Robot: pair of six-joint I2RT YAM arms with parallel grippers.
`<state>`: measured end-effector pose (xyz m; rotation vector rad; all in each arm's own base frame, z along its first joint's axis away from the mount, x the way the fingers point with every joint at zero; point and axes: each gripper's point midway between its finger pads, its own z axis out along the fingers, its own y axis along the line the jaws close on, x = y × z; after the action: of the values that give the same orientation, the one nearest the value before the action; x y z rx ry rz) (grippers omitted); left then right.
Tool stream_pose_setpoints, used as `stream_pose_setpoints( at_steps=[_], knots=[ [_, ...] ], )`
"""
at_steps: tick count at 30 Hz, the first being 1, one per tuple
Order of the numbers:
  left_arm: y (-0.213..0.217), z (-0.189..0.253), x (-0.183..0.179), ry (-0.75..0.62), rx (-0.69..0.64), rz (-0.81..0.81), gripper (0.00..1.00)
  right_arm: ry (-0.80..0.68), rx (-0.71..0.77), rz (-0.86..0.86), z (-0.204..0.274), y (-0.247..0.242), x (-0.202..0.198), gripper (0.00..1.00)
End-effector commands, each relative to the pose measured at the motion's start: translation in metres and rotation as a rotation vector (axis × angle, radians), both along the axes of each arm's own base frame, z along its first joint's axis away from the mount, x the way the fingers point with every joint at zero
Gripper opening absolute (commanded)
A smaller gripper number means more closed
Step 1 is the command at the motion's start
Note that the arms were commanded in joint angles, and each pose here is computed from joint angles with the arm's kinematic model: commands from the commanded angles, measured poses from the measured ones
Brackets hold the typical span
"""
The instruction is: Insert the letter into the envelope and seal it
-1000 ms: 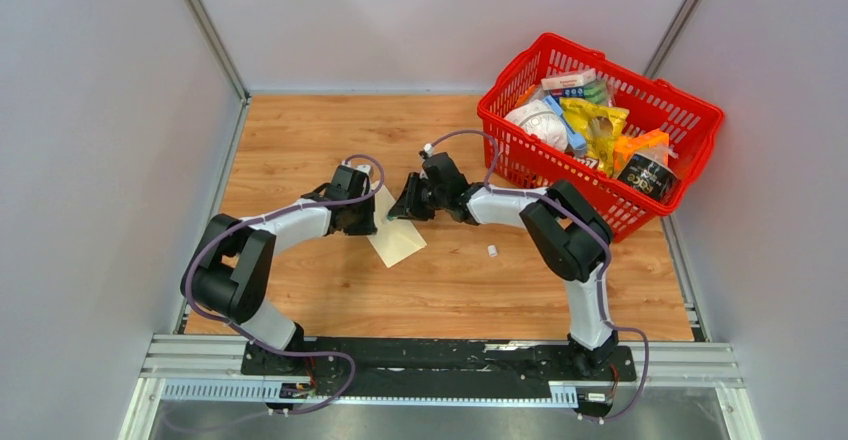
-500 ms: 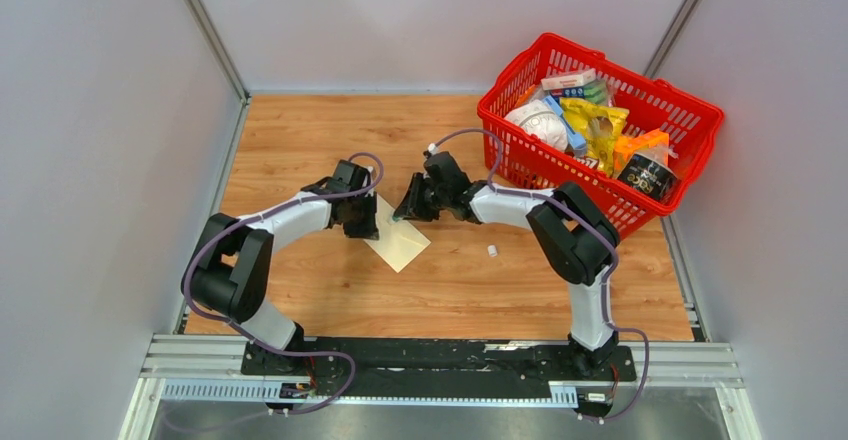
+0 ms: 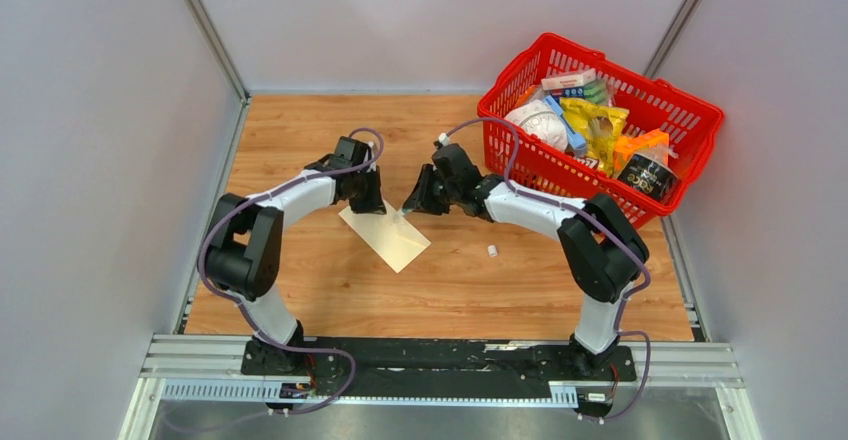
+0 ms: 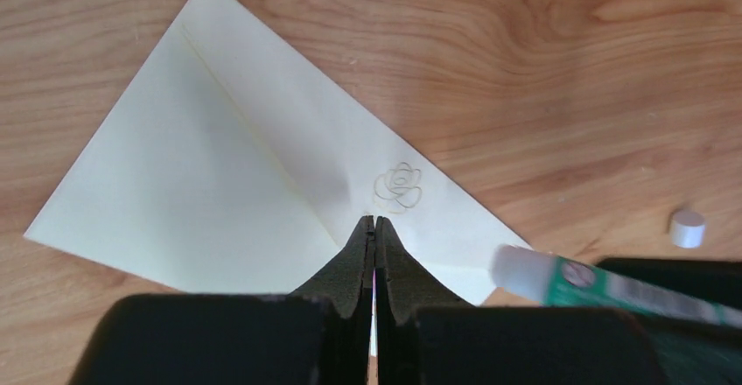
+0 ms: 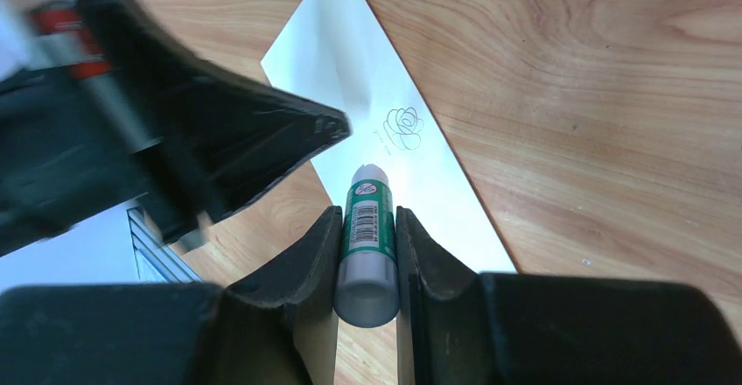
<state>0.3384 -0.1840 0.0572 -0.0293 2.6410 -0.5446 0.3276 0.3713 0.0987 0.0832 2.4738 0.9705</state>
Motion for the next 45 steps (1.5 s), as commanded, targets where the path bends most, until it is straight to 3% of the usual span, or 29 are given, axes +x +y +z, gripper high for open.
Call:
stream_pose_setpoints(
  at_steps=[1,9,19,25,35,45],
  knots=[
    [-0.002,-0.029,-0.006,0.087,-0.012,0.010,0.00,-0.056,-0.019,-0.027,0.025,-0.011,0.003,0.00],
    [0.008,-0.057,-0.020,0.145,0.036,0.024,0.00,-0.065,-0.044,-0.028,0.035,-0.018,0.000,0.00],
    [-0.002,0.007,-0.014,-0.008,-0.045,-0.049,0.04,-0.077,-0.058,-0.018,0.043,-0.017,0.003,0.00],
    [-0.004,-0.014,-0.026,0.045,-0.061,-0.063,0.04,-0.071,-0.062,-0.006,0.044,-0.013,0.001,0.00],
    [0.012,-0.052,-0.038,0.139,0.034,-0.023,0.01,-0.061,-0.090,0.005,0.042,-0.018,-0.006,0.00],
    [0.003,0.015,-0.015,0.007,-0.019,-0.030,0.01,-0.064,-0.106,0.015,0.047,-0.022,-0.010,0.00]
  ],
)
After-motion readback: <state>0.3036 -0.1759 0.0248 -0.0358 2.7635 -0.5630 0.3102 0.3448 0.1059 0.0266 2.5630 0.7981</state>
